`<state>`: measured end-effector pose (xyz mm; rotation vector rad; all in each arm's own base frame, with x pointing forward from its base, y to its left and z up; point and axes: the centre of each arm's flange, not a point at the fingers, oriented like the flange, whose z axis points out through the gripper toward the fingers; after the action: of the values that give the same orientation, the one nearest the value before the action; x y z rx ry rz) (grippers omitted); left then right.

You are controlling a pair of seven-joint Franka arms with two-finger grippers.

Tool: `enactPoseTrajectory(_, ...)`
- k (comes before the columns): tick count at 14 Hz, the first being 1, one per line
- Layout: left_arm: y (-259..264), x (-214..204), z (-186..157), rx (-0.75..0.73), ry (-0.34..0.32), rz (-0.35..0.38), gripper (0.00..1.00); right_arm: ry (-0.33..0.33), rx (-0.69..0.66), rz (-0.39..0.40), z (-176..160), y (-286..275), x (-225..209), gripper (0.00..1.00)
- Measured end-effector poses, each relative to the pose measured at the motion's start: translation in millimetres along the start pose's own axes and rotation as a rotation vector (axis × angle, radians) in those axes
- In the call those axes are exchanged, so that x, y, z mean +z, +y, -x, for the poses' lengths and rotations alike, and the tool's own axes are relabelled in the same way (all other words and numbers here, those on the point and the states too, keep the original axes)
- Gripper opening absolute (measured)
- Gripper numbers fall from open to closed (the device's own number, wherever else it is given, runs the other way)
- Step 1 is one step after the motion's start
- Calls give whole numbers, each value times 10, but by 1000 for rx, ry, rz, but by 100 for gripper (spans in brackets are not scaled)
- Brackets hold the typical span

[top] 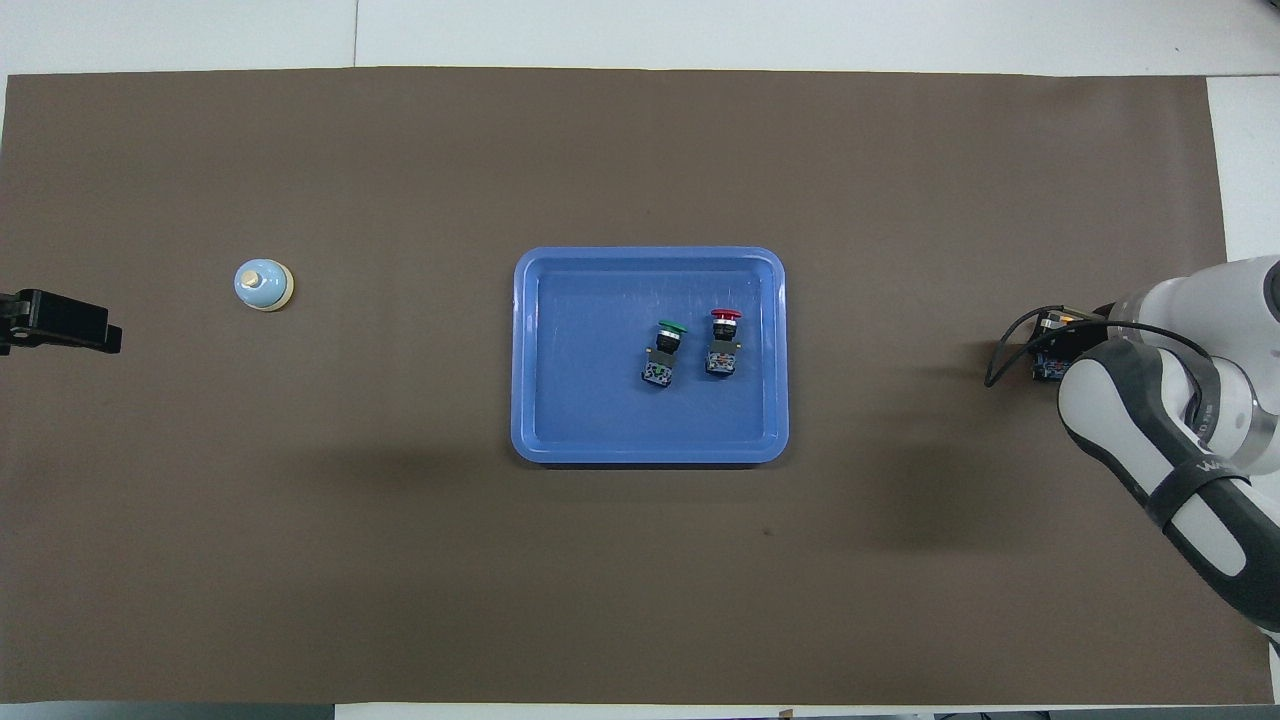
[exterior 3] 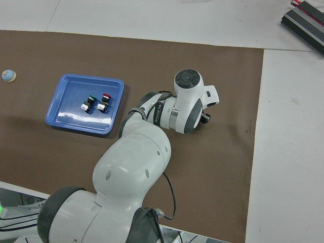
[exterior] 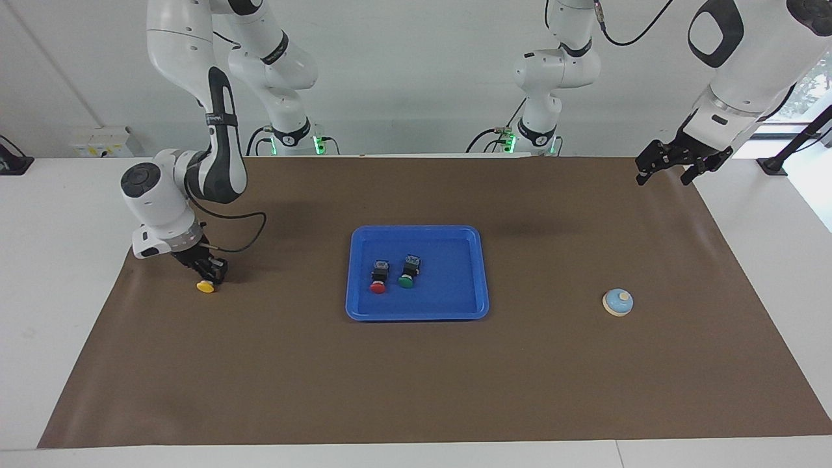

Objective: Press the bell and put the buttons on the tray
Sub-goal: 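Carry the yellow button into the tray and release it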

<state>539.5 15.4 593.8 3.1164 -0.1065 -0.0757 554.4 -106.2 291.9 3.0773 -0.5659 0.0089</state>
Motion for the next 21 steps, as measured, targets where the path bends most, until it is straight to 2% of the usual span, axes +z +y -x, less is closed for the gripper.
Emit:
enactPoseTrajectory(4, 0, 0, 0, 0, 0, 0, 100, -29, -44, 4, -102, -561, -456, 40)
enactPoseTrajectory(7, 0, 0, 0, 0, 0, 0, 100, -36, -27, -24, 7, -1282, -770, 40)
enactPoseTrajectory(12, 0, 0, 0, 0, 0, 0, 100, -36, -15, -68, 603, -2568, -998, 40)
enactPoseTrajectory(15, 0, 0, 0, 0, 0, 0, 100, -70, -5, -125, 1051, -3177, -1076, 40)
enactPoseTrajectory(17, 0, 0, 0, 0, 0, 0, 100, -69, -3, -139, 1291, -3501, -1120, 40)
enactPoseTrajectory(21, 0, 0, 0, 0, 0, 0, 100, -63, -23, -158, 1760, -4225, -986, 40)
